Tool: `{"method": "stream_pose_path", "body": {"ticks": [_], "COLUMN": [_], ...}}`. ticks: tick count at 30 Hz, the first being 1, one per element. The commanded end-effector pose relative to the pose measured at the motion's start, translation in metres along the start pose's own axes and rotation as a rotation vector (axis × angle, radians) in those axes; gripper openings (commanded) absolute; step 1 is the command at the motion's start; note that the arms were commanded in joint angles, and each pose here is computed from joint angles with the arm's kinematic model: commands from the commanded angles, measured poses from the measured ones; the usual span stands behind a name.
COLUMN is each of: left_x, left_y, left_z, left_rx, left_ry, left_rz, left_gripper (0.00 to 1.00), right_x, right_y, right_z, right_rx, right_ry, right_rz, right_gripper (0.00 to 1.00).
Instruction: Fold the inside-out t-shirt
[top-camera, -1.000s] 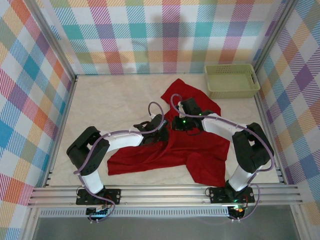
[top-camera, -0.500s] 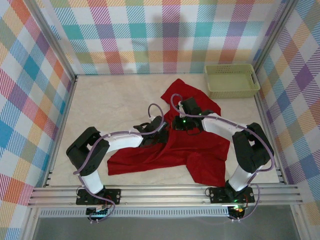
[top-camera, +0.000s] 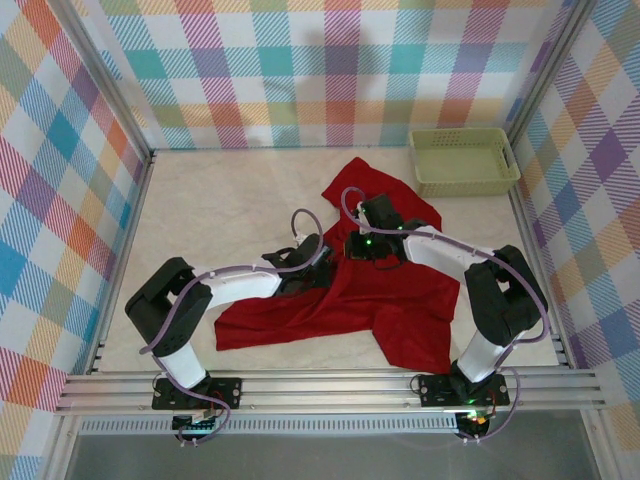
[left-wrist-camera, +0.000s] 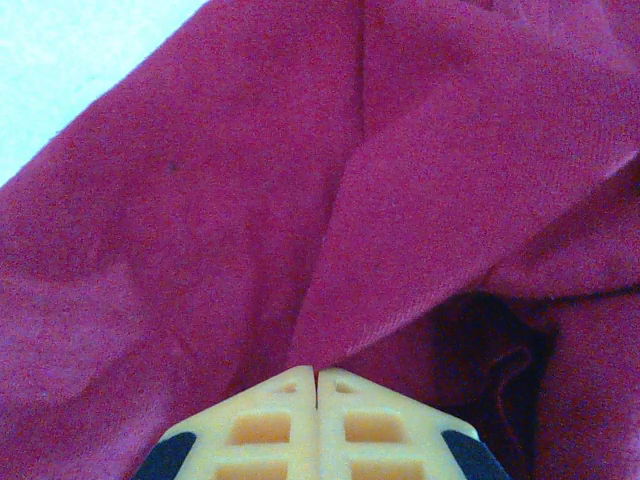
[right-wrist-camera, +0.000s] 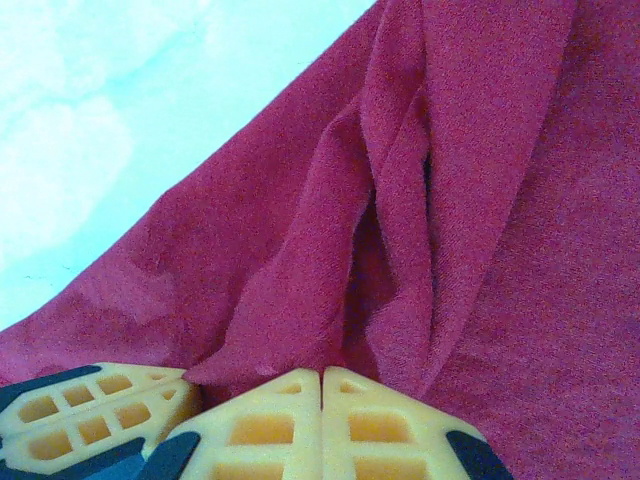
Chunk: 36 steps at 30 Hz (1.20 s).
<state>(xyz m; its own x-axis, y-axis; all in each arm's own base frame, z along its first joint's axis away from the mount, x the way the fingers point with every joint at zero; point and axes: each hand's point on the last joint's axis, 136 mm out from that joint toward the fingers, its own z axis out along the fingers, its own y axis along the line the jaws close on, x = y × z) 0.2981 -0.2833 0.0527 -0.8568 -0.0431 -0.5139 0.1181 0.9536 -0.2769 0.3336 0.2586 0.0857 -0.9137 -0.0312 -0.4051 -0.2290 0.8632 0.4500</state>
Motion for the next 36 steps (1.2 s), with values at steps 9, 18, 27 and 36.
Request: {"method": "stream_pose_path", "body": {"ticks": [9,18,27,36], "left_x": [-0.015,-0.018,-0.034,-0.036], "left_y": [0.026,0.039,0.067,0.127], "left_z": [-0.046,-0.064,-0.044,-0.021], "left_rx": [-0.057,0.006,-0.036,-0.254], "left_ry": [-0.123,-0.153,-0.095,-0.001], "left_rz": [-0.011,-0.012,-0.011,-0.152], "left_gripper": [0.00,0.01,0.11,0.21], "right_x": [-0.015,-0.026,-0.024,0.002], "right_y": [-0.031,0.000,0.003,0.025], "right_z": [-0.013,-0.010,-0.012,-0.008], "right_rx": [0.123,0.010,0.070,0.044], "right_ry": [-0.048,-0.043,-0.043,-0.002], "right_rz": [0.095,0.045,-0.088,-0.214], "right_gripper": [0.00,0.00,0.35,0.46]}}
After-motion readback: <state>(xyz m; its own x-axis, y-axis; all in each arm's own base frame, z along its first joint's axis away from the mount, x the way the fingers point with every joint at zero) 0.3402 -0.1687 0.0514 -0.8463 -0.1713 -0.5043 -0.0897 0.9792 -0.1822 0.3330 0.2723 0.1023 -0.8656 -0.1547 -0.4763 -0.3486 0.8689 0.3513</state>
